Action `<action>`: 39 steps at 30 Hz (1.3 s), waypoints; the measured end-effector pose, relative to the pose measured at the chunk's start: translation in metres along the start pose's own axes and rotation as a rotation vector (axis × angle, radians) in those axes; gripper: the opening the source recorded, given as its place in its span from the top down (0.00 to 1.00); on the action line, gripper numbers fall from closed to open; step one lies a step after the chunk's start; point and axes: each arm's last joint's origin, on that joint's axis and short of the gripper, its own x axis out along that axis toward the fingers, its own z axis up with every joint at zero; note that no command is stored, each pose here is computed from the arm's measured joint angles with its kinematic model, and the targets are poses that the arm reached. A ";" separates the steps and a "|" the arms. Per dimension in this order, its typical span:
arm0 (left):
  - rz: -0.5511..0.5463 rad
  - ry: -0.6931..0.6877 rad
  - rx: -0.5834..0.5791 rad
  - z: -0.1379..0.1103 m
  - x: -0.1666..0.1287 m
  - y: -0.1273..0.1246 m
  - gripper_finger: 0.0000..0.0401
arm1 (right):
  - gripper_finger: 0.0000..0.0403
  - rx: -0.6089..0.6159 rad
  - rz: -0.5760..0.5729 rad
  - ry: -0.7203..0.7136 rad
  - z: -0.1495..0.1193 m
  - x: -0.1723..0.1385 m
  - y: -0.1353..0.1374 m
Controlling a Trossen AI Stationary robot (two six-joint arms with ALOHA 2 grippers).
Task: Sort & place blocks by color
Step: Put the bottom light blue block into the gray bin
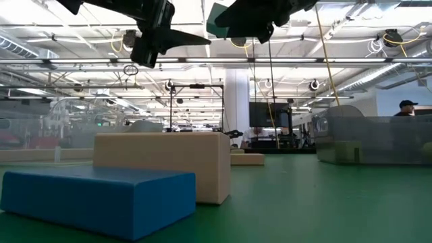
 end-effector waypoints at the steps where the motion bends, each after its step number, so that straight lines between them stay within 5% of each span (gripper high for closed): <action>1: 0.000 0.000 0.000 0.000 0.000 0.000 0.27 | 0.72 -0.004 0.000 0.000 0.000 0.000 0.000; 11: -0.004 -0.003 0.000 0.000 0.000 -0.001 0.66 | 0.72 -0.025 -0.005 -0.032 0.003 0.000 0.000; 18: -0.004 -0.002 0.031 0.000 0.000 -0.001 0.66 | 0.71 -0.021 -0.006 -0.021 0.002 0.000 0.000; 23: 0.001 0.000 0.096 0.001 0.001 0.000 0.63 | 0.49 0.132 0.005 0.026 -0.001 -0.002 0.000; 29: 0.012 -0.036 0.171 0.013 0.003 0.002 0.67 | 0.27 0.136 -0.009 0.159 -0.010 -0.013 -0.003; 39: 0.164 0.018 0.248 0.066 0.009 0.028 0.64 | 0.27 0.314 -0.154 0.317 -0.020 -0.038 -0.013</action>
